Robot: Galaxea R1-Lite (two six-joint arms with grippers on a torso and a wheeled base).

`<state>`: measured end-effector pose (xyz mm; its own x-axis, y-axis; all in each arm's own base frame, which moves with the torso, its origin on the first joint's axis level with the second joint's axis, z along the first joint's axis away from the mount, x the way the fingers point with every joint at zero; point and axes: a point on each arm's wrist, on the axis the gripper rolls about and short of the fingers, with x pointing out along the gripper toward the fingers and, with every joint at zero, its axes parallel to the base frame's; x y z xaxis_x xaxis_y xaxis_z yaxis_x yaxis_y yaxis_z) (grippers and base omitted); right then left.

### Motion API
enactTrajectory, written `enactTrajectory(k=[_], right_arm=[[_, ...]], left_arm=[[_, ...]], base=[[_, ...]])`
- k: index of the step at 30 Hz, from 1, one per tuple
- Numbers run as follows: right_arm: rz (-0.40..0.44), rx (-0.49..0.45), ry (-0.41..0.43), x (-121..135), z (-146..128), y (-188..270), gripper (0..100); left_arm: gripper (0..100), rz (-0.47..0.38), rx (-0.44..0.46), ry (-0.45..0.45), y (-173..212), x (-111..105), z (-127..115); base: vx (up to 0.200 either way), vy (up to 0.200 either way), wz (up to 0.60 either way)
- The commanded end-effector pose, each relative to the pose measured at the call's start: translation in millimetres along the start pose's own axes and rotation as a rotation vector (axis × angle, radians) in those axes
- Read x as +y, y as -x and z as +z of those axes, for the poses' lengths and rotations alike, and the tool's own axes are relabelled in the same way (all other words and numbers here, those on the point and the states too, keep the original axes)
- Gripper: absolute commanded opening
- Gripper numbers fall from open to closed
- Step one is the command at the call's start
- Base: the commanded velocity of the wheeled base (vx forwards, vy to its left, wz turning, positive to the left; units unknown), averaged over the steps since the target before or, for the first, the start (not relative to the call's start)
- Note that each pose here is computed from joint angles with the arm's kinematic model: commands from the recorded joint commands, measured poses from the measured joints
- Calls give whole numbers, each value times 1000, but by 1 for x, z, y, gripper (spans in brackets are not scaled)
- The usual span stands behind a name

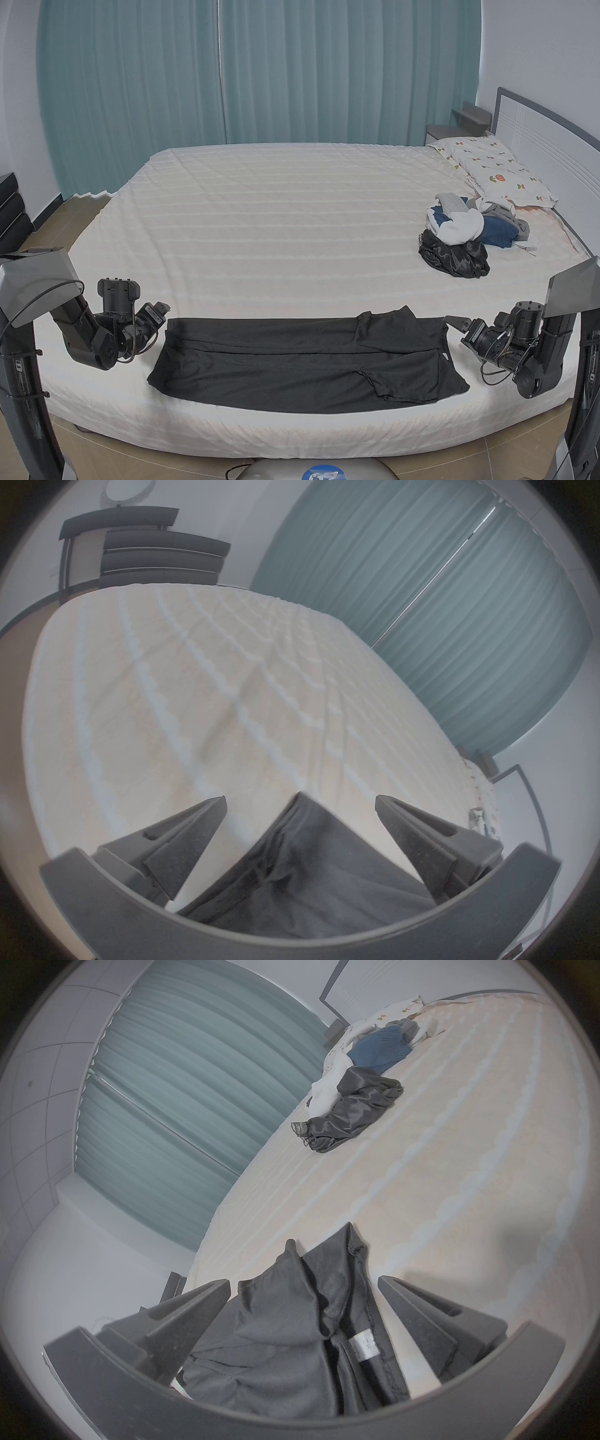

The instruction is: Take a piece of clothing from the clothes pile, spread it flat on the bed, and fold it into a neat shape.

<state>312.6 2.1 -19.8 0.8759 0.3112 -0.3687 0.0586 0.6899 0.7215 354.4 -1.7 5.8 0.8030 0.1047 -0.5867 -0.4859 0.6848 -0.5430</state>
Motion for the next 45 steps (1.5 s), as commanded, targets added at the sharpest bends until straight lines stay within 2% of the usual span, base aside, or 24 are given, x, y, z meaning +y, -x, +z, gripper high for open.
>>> enactTrajectory(k=[1, 4, 5, 9, 13, 19, 27, 28, 34, 35, 45], right_arm=[[34, -23, 20, 8, 9, -13, 100], [26, -12, 14, 8, 13, -23, 100], [16, -1, 2, 6, 15, -29, 100], [-9, 25, -12, -5, 7, -35, 100], [-9, 39, -13, -8, 4, -38, 100], [-11, 43, -14, -8, 3, -38, 100], [-22, 56, -19, -13, -2, -41, 100], [-18, 62, -16, -12, -4, -43, 100], [-1, 59, -8, -9, -4, -51, 100], [-1, 51, -6, -9, -2, -53, 0], [-6, 29, -7, -14, 1, -59, 0]], left_arm=[[100, -89, -30, 20, -6, -15, 22], [100, -135, -13, 16, -12, -21, 25], [100, -148, 23, 2, -18, -23, 21], [100, -134, 73, -6, -35, -24, 17], [100, -126, 89, -9, -51, -23, 12], [100, -118, 117, -43, -54, -23, 0], [100, -108, 114, -60, -58, -21, -2], [0, -103, 108, -59, -59, -20, -2], [0, -82, 86, -50, -60, -17, 0], [0, -77, 78, -47, -60, -17, 1], [0, -57, 67, -24, -61, -13, 2]], base=[[0, 0, 0], [0, 0, 0], [0, 0, 0], [0, 0, 0], [0, 0, 0], [0, 0, 0], [0, 0, 0], [0, 0, 0], [0, 0, 0], [0, 0, 0], [0, 0, 0]])
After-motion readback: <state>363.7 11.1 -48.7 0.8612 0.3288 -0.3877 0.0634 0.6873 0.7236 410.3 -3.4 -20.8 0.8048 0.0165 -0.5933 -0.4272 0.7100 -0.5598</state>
